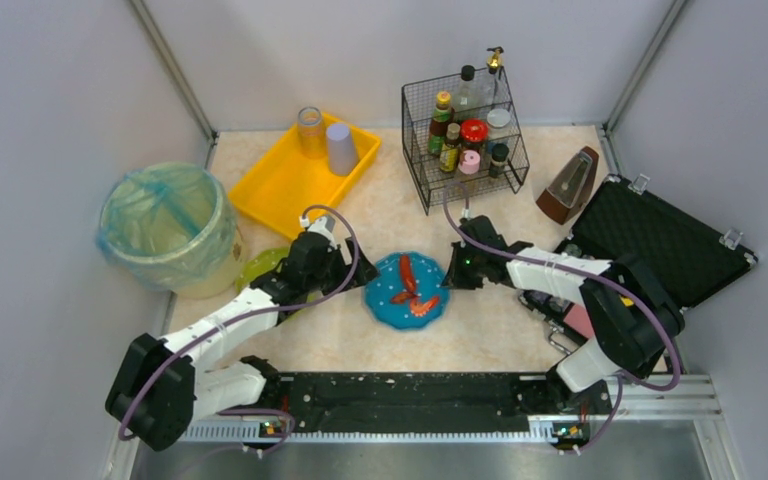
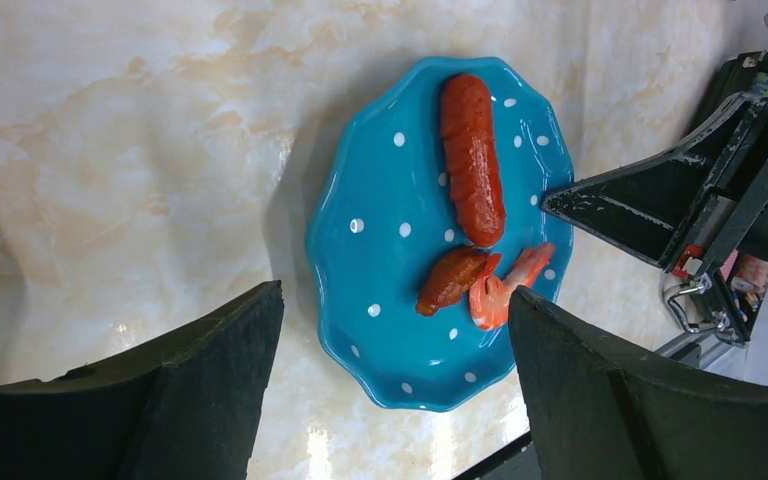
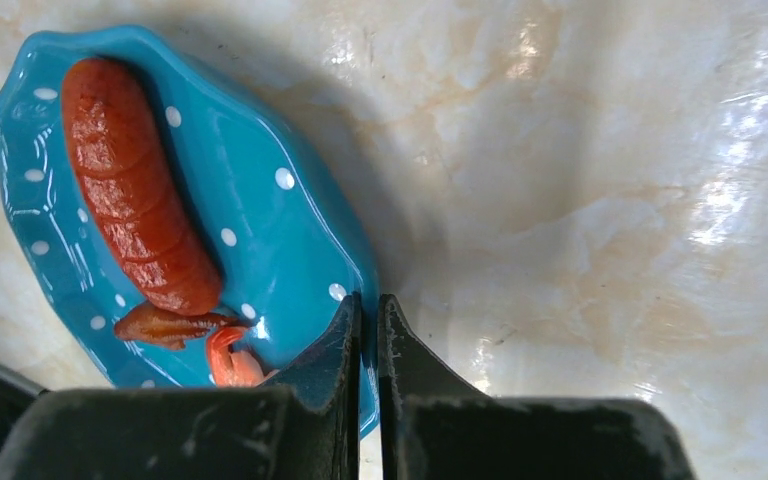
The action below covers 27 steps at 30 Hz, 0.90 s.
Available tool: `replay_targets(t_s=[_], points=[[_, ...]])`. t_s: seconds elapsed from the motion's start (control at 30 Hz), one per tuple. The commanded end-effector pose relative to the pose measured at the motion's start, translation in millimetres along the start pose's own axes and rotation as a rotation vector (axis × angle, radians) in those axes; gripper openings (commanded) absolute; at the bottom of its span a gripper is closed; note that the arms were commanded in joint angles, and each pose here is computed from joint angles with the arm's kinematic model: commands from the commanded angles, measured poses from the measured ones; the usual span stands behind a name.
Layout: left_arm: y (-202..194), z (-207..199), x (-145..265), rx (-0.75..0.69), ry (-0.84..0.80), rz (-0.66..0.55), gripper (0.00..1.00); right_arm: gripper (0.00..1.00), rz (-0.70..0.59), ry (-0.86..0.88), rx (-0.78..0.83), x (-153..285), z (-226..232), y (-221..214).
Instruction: Clear the kitchen counter
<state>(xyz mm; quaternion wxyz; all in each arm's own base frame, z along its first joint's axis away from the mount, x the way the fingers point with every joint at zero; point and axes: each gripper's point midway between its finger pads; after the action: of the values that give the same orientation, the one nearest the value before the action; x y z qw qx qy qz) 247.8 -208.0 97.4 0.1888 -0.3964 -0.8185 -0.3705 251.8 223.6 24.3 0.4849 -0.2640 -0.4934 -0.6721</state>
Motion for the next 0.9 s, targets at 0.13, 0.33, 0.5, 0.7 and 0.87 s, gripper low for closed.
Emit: replay_targets(t_s=[0.13, 0.33, 0.5, 0.7, 0.87], points=[[6, -11, -4, 0.07, -0.057, -0.045, 0.87, 0.0, -0.052, 0.164, -0.144, 10, 21, 11], [3, -10, -9, 0.116, -0.066, -0.047, 0.86, 0.0, -0.061, 0.194, -0.216, 12, 12, 12], [-2, -9, -14, 0.138, -0.073, -0.024, 0.86, 0.0, -0.05, 0.231, -0.274, 5, 2, 7], [-3, -8, -17, 0.148, -0.073, -0.017, 0.83, 0.0, -0.027, 0.235, -0.332, -5, -15, -3], [-4, -8, -20, 0.149, -0.071, -0.014, 0.81, 0.0, -0.008, 0.213, -0.349, -13, -26, -12]])
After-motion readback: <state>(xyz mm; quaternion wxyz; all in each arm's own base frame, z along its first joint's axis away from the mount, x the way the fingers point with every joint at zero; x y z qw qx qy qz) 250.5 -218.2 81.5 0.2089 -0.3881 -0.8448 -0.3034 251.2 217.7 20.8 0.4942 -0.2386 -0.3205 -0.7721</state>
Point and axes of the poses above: each gripper's point midway between its finger pads, its own x axis back along the fingers, its own z axis along the line the jaws close on, y = z × x, and after that the axes turned 6 degrees about x, right-handed
